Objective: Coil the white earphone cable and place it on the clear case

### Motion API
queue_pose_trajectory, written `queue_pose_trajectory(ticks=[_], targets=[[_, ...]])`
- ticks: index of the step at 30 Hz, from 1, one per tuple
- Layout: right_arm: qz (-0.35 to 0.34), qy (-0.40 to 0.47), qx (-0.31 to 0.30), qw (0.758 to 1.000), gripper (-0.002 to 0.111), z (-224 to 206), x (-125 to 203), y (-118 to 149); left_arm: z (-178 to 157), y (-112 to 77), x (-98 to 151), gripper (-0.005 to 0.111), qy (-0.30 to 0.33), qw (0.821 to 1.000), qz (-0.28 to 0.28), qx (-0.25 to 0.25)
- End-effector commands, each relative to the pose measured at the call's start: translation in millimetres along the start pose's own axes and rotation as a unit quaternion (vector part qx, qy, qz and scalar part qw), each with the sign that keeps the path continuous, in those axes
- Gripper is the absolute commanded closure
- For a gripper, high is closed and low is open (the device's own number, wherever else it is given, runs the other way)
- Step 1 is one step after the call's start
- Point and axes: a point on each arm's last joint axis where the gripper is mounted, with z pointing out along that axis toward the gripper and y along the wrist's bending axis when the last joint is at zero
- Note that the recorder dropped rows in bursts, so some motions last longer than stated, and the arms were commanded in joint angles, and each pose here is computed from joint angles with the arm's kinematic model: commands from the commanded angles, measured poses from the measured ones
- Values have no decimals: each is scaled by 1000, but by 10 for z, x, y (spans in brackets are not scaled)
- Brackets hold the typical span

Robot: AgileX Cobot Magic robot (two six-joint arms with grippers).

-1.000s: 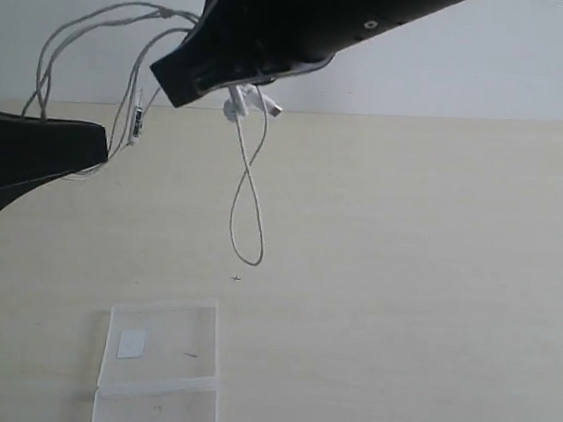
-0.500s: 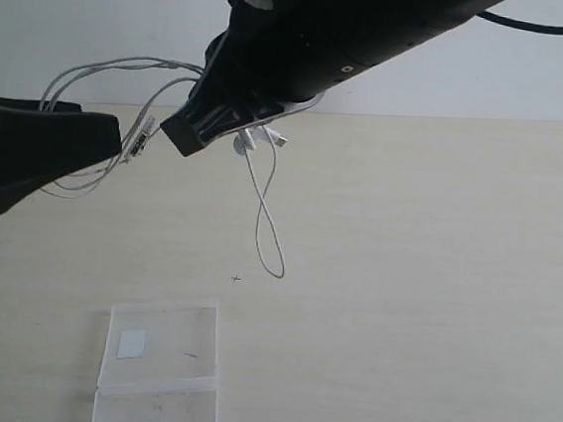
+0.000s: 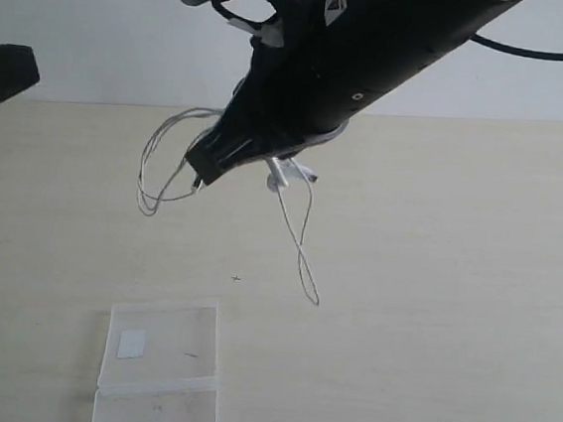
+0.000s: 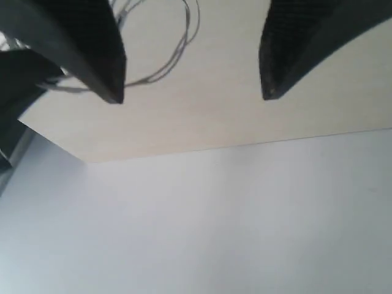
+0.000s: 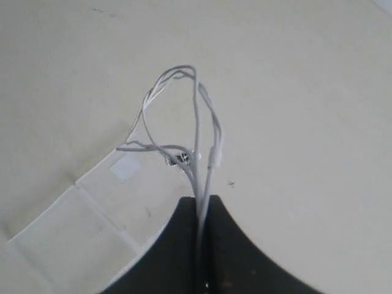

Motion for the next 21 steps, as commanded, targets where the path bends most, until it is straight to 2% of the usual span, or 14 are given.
queue_pose_trajectory(ticks=[1,2,3,5,10,13,16,21], targets=[[92,69,-56,992,108,-19,107,101,-75,3,-32,81,-12,1000,0,-21],[111,77,-65,989,108,-23,118,120,-79,0,-33,91,-12,1000,3,-20],[164,98,-83,978,108,-35,141,165,-88,-1,-34,106,-12,1000,9,-22],[200,135,-106,965,108,-34,189,221,-93,20,-27,107,-7,999,9,-34],[215,232,-143,938,108,171,323,296,-94,39,-16,107,-1,999,6,-45],[223,253,-148,930,108,321,357,303,-95,39,24,107,15,999,12,-44],[237,269,-162,919,108,453,377,326,-106,69,176,107,41,998,-3,-48],[243,276,-170,914,108,518,345,331,-119,90,295,107,57,997,-9,-51]])
